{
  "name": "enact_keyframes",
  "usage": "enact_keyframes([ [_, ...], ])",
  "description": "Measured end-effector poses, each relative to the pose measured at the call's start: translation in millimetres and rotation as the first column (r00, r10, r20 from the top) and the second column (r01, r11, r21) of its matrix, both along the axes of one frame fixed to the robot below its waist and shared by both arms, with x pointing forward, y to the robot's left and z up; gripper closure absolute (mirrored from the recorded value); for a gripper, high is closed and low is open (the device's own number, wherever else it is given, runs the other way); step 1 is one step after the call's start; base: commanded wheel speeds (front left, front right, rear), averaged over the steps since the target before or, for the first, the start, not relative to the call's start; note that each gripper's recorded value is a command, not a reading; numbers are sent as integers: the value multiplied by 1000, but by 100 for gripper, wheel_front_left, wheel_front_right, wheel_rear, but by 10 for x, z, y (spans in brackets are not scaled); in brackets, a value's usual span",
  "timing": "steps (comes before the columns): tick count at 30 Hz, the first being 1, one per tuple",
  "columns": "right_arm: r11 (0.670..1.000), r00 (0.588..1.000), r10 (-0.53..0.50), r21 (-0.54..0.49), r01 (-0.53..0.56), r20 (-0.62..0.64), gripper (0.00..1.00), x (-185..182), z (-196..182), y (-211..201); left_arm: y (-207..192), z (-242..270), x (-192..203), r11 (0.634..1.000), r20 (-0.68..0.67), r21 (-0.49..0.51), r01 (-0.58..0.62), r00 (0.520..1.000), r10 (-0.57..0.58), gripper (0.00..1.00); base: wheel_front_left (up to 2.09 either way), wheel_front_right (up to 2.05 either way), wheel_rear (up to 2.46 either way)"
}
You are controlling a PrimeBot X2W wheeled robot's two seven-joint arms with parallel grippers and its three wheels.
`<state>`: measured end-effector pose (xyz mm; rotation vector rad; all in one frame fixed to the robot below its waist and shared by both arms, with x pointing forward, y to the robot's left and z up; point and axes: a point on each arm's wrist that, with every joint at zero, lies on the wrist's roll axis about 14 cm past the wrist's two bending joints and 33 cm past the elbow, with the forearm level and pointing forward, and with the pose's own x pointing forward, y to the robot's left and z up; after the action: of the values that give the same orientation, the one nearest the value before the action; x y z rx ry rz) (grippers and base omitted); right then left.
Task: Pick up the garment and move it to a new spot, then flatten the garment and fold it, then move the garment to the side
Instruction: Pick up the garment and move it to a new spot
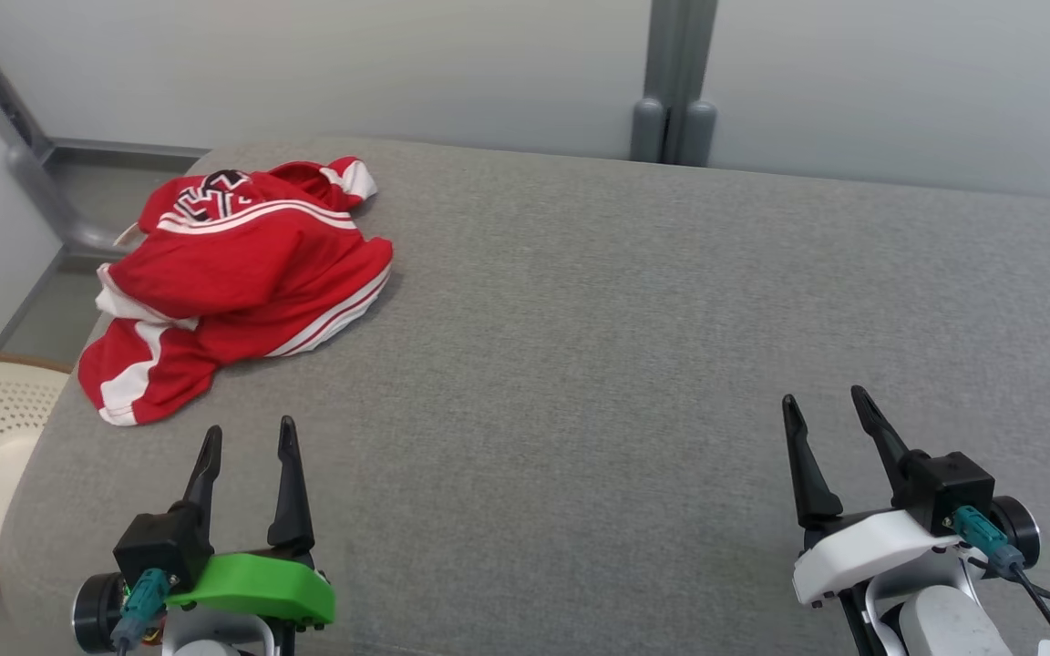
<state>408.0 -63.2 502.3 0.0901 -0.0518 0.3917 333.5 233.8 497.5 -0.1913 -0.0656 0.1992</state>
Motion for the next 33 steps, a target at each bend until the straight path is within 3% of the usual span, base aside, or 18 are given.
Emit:
enact_keyframes([
  [9, 986, 986, 166, 10, -166, -2, 0, 37, 4, 619, 549, -19, -488, 981, -8, 11, -195, 981, 195, 0, 0, 0, 0],
  [18, 950, 950, 312, 18, -312, 1, 0, -29, 26, 1166, 966, -28, -995, 931, -10, 14, -365, 931, 365, 0, 0, 0, 0],
  [27, 943, 943, 332, 20, -331, -8, 0, -10, -9, 1249, 1051, -45, -1082, 916, -18, 15, -400, 916, 400, 0, 0, 0, 0],
  [33, 948, 948, 317, 19, -317, -12, 0, 15, -24, 1203, 1008, -191, -949, 931, -62, -19, -365, 930, 363, 0, 0, 0, 0],
])
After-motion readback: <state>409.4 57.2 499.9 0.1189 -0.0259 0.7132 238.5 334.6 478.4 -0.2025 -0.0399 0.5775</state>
